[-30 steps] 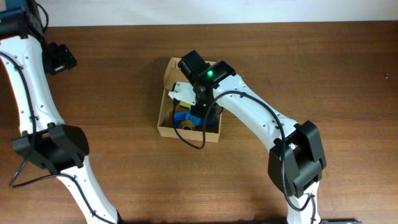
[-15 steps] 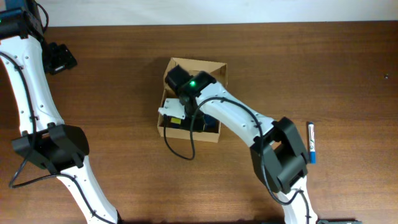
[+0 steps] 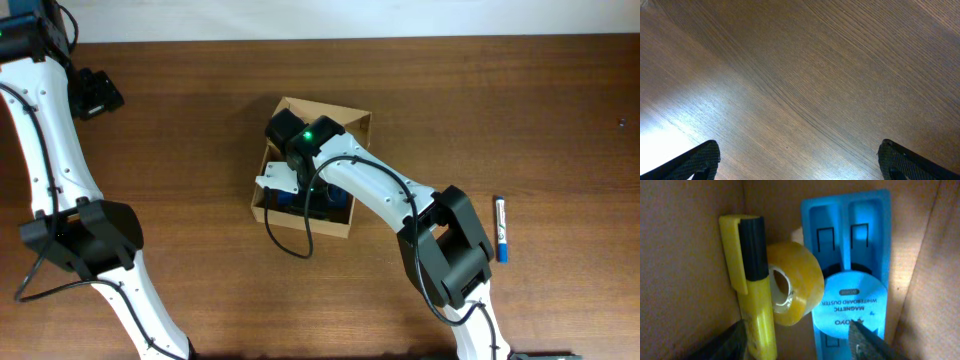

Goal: Pack container
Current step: 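Place the yellow highlighter into the box beside the tape, then lower the right gripper onto the black whiteboard marker and grasp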

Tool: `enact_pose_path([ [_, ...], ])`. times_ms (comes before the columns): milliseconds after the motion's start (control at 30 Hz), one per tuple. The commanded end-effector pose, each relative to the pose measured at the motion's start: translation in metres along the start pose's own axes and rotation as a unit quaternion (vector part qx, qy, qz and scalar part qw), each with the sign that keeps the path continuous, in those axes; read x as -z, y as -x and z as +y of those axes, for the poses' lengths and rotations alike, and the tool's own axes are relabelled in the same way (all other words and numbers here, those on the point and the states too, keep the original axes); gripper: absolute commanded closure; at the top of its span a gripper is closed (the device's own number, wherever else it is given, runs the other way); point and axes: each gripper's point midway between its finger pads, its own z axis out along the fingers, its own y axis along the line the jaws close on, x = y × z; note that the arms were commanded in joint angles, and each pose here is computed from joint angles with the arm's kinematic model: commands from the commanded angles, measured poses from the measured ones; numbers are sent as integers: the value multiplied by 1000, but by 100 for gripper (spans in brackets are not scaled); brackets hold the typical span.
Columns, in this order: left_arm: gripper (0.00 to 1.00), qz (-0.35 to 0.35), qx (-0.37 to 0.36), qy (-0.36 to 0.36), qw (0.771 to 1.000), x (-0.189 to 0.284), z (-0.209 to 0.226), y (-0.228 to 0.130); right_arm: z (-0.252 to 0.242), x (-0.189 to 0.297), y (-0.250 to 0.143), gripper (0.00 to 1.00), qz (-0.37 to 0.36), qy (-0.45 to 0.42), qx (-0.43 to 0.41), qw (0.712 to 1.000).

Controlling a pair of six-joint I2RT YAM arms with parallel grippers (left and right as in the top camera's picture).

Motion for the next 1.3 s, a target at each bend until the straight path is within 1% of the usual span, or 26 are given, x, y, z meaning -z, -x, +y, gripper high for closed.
enact_pose_path([
  [0, 0, -9, -4, 2, 1000, 8, 5, 0, -1, 6, 5, 37, -10, 1, -9, 1000],
  [67, 0, -9, -4, 2, 1000, 9, 6, 0, -7, 20, 10, 37, -19, -18, -20, 999],
  [167, 0, -9, -4, 2, 1000, 9, 6, 0, -24, 55, 14, 37, -30, -71, -51, 996],
  [233, 0, -9, -4, 2, 1000, 8, 5, 0, -33, 89, 14, 41, -43, -112, -70, 990],
  [333, 0, -9, -4, 2, 1000, 9, 6, 0, -43, 143, 12, 42, -80, -167, -101, 978],
  [367, 0, -9, -4, 2, 1000, 9, 6, 0, -45, 162, 5, 42, -90, -186, -110, 972],
  [400, 0, -9, -4, 2, 1000, 8, 5, 0, -50, 177, -3, 45, -96, -202, -122, 967],
  [500, 0, -9, -4, 2, 1000, 8, 6, 0, -69, 213, -37, 46, -122, -236, -185, 946],
  [567, 0, -9, -4, 2, 1000, 9, 6, 0, -88, 228, -71, 46, -133, -254, -234, 929],
  [633, 0, -9, -4, 2, 1000, 9, 6, 0, -108, 233, -114, 46, -140, -267, -302, 904],
  [733, 0, -9, -4, 2, 1000, 8, 5, 0, -128, 218, -177, 46, -136, -272, -388, 870],
  [833, 0, -9, -4, 2, 1000, 9, 6, 0, -137, 180, -244, 45, -109, -257, -481, 831],
  [933, 0, -9, -4, 2, 1000, 8, 6, 0, -123, 135, -289, 46, -72, -203, -579, 786],
  [967, 0, -9, -3, 2, 1000, 9, 6, 0, -112, 118, -297, 46, -58, -172, -599, 780],
  [1067, 0, -9, -4, 2, 1000, 9, 6, 0, -93, 82, -307, 47, -23, -125, -611, 781],
  [1267, 0, -9, -4, 2, 1000, 9, 6, 0, -70, 43, -314, 47, 23, -83, -617, 783],
])
